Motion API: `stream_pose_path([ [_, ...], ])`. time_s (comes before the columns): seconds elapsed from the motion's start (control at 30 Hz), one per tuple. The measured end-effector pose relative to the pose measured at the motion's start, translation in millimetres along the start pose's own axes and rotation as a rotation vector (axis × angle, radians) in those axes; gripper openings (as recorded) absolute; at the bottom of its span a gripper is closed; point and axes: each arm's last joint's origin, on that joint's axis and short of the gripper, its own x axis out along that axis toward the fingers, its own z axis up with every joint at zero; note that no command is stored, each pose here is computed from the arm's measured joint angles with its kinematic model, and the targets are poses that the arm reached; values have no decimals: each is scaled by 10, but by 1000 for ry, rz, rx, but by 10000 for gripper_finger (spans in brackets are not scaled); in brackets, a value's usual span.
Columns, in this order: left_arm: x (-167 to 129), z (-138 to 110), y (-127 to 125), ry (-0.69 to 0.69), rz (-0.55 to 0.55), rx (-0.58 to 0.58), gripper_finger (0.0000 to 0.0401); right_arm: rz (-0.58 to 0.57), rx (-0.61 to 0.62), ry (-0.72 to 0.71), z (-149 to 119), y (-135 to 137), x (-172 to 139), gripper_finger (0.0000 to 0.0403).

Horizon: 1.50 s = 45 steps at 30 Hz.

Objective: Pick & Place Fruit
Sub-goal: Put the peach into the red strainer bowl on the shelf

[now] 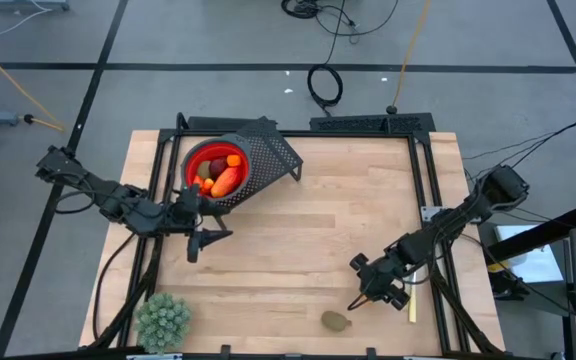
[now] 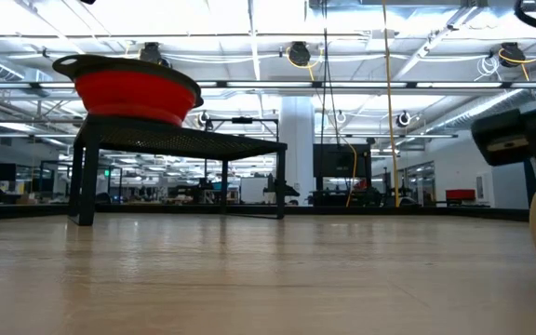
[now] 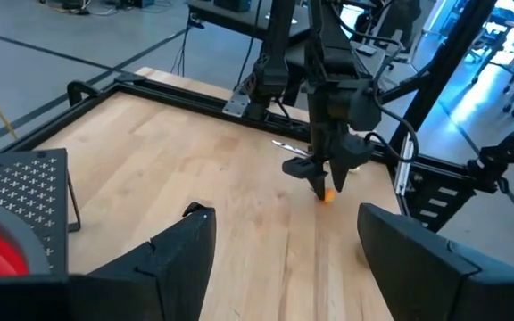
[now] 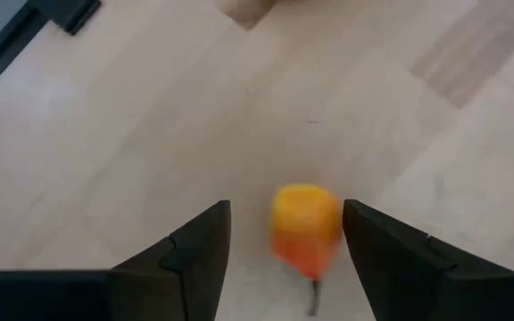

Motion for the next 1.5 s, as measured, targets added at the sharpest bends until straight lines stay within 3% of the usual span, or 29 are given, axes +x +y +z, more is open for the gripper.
stream_pose_path([
  [0.57,0,3,-3,-3,-3,-9,273,-29,-5,53,-31,78,115,205],
  [1.17,0,3,-3,-2,-3,-11,273,-33,16,46,-25,79,98,110],
  [1.3,1,2,-4,-1,-3,-56,273,-36,88,-24,35,87,25,109],
  [1.5,2,1,-4,0,-4,-134,273,-59,112,-250,216,122,-239,111],
])
